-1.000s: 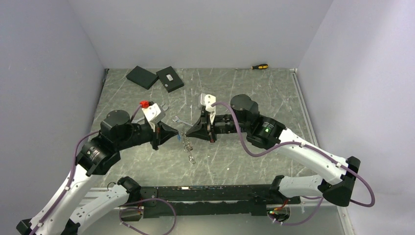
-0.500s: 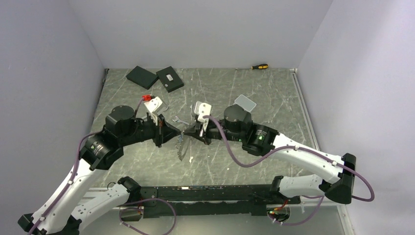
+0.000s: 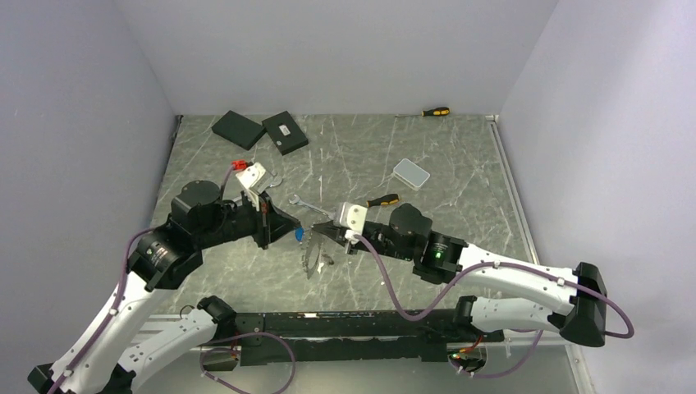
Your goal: Put the keys on the keyring
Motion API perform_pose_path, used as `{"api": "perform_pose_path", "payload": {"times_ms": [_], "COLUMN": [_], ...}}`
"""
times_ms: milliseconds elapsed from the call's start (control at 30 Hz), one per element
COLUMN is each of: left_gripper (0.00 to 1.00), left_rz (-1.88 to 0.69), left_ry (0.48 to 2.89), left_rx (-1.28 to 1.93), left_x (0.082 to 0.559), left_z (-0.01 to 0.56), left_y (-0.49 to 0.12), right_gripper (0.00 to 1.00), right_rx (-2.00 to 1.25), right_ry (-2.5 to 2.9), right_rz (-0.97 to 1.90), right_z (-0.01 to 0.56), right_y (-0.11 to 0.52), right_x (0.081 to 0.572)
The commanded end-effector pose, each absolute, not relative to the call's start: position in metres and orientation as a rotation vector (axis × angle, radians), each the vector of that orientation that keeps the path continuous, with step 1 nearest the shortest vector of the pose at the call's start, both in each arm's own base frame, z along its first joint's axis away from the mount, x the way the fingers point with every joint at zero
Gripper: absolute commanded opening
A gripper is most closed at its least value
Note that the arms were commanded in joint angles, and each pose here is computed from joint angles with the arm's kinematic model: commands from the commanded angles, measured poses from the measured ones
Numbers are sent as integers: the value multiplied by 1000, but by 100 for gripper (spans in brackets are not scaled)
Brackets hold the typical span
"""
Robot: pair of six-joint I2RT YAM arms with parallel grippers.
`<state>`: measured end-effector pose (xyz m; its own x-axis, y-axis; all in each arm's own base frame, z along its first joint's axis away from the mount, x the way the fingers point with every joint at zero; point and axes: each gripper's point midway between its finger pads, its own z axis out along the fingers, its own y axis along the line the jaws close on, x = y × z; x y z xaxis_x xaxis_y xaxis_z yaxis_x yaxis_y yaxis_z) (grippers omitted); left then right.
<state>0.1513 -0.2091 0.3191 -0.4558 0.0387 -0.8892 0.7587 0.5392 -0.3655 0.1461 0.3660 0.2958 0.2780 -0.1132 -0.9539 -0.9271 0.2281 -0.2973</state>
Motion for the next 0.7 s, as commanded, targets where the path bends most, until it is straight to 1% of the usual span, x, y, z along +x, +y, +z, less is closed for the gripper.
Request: {"api": "perform_pose_path", "payload": {"times_ms": [0,300,667], "left_gripper": [0,0,0], "left_rz": [-958,-1028,-1062], "left_ry": [1875,1841,1859], "left_rx": [638,646,662], "left_x": [150,151,150], "left_z": [321,321,319], "left_y": [-202,-214,-220], "right_gripper": [0,0,0], "right_rx": [-1066,-1102,-1076], "right_ry": [979,948,923], "right_rz": [728,686,630], "right_z": [353,346,350], "right_y": [358,365,365], "right_x": [148,140,141]}}
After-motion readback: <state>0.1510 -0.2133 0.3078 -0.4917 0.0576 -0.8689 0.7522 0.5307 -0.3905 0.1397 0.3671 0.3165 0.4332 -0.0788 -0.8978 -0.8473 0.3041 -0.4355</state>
